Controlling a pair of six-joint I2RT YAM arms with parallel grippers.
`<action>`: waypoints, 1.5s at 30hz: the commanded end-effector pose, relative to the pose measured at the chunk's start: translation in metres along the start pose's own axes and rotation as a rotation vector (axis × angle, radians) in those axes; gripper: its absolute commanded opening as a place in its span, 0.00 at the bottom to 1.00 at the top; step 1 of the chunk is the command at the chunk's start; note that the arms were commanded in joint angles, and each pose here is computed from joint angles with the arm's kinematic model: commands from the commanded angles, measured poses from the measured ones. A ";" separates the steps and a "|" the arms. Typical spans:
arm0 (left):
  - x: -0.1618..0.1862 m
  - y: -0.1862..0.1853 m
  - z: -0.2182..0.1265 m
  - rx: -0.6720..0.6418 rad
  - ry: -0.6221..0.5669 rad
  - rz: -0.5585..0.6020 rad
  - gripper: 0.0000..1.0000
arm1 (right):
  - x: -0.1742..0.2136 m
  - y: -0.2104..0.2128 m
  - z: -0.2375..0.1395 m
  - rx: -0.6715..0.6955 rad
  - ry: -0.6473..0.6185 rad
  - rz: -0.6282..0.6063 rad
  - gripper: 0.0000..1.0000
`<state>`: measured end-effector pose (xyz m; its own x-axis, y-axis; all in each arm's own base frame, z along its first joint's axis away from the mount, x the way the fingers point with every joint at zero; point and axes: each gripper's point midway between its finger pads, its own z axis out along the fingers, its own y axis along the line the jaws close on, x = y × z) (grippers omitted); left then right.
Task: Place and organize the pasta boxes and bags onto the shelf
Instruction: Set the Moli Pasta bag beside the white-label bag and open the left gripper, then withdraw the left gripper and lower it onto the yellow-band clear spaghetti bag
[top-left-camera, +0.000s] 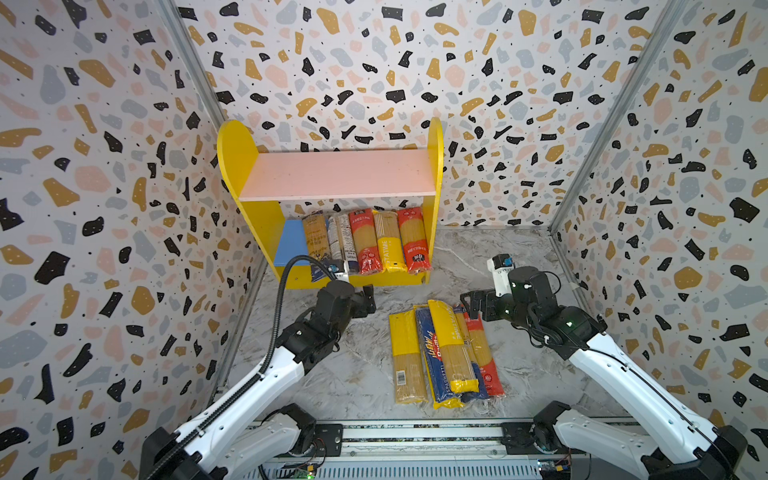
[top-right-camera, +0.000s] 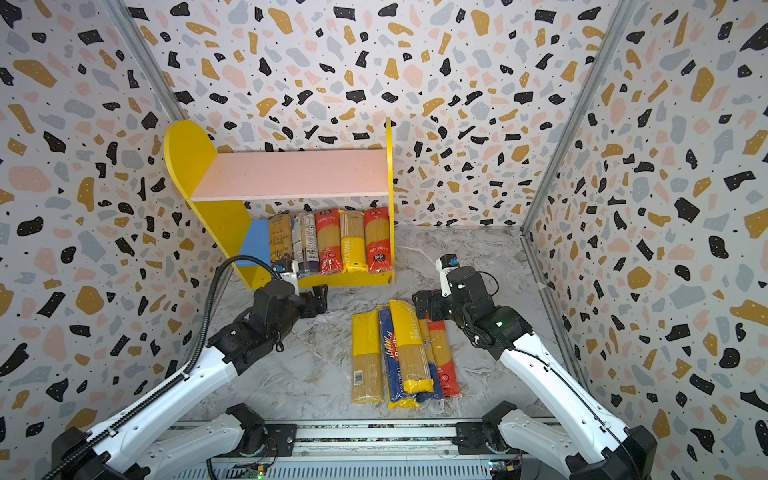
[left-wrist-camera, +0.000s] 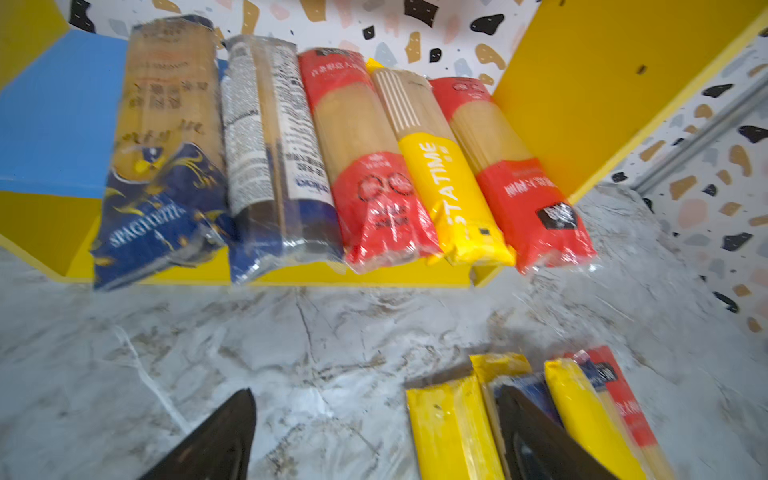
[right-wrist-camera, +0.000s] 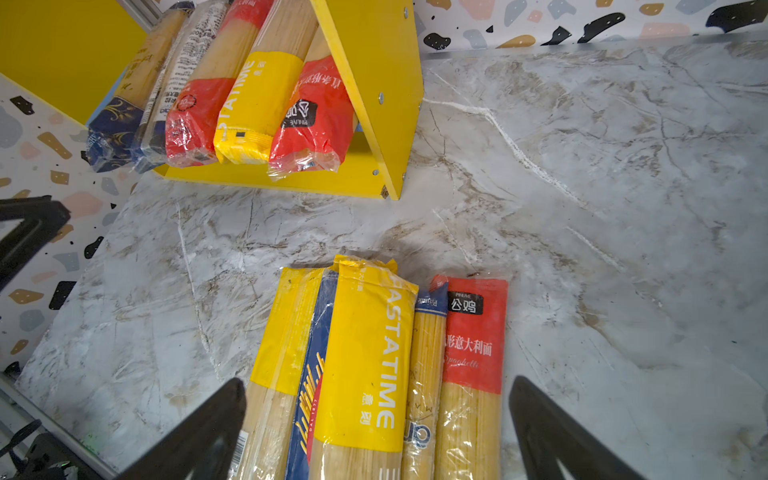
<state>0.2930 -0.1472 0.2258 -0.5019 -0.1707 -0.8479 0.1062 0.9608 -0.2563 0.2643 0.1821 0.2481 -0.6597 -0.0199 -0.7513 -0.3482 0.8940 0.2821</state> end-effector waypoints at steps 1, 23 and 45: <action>0.031 -0.007 -0.010 -0.012 0.038 -0.032 0.90 | 0.004 0.004 -0.004 0.015 -0.005 0.015 0.99; 0.120 -0.048 -0.012 -0.066 0.088 -0.002 1.00 | 0.037 0.055 -0.022 -0.017 -0.036 -0.001 0.99; 0.188 -0.082 0.002 -0.090 0.200 0.053 1.00 | 0.037 0.047 -0.034 -0.035 -0.085 -0.024 0.99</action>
<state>0.1945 -0.2571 0.0875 -0.6593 -0.0426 -0.7507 0.0875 0.9873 -0.1329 0.2001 0.2132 0.2518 -0.6099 0.0058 -0.7925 -0.3851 0.8718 0.3027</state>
